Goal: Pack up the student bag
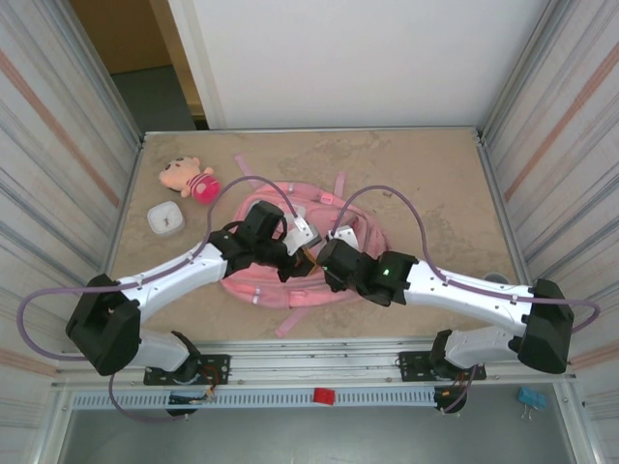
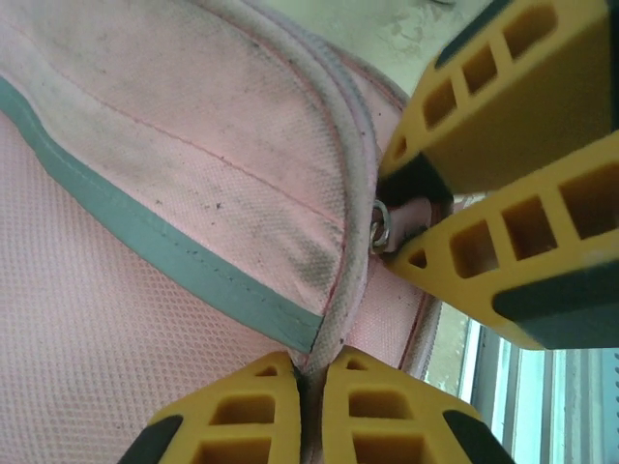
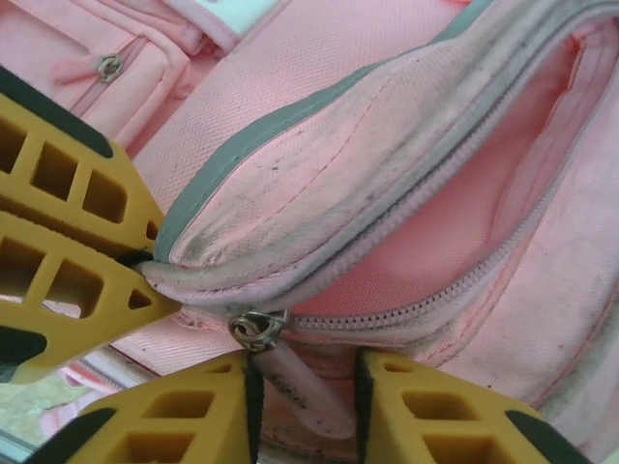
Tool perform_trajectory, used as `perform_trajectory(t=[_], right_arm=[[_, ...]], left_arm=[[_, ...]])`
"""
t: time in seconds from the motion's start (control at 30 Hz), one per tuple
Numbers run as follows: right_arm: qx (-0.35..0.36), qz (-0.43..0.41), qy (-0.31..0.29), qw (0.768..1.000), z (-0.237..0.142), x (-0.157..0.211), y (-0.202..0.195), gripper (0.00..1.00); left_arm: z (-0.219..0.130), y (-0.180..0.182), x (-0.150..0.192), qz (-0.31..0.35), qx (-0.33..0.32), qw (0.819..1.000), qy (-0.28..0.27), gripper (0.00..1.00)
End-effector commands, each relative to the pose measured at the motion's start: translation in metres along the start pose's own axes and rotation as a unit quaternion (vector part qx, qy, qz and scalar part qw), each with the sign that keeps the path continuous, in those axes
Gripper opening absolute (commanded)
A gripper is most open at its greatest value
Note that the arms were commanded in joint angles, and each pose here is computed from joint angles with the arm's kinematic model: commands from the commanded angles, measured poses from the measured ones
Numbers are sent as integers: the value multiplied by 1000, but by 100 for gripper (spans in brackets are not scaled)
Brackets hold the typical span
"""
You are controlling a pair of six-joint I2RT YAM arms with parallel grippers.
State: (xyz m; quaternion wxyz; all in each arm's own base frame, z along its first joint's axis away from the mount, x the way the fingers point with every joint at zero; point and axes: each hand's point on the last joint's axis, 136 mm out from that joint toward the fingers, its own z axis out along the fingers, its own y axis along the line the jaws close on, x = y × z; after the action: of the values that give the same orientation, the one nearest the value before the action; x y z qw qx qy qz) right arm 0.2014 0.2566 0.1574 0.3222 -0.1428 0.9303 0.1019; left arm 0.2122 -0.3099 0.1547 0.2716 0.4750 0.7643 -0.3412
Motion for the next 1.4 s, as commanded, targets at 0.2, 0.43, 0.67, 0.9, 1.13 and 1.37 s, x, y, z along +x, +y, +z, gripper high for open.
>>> perform_trajectory(t=[0.2,0.43,0.67,0.9,1.13,1.37], right_arm=[[-3,28,-4,1000,-15,-20,-31,4],[5,53,24,998,-8,-25,-54,0],[-20,51,46,997,-3,-32,-55,0],[-56,67,39,995,-1,-37,-37,22],[-40,57,31,997,9,-37,-32,39],[-73,15,17,997,12,-47,-10,34]], left_arm=[[-14,1,-5,6,-10,1000,11,0],[-16,0,-3,18,-10,1000,14,0],[-19,-2,-2,26,-10,1000,12,0],[-21,-7,-12,28,3,1000,-5,0],[-21,-9,-14,31,7,999,-10,0],[-22,-10,-13,30,8,999,-11,0]])
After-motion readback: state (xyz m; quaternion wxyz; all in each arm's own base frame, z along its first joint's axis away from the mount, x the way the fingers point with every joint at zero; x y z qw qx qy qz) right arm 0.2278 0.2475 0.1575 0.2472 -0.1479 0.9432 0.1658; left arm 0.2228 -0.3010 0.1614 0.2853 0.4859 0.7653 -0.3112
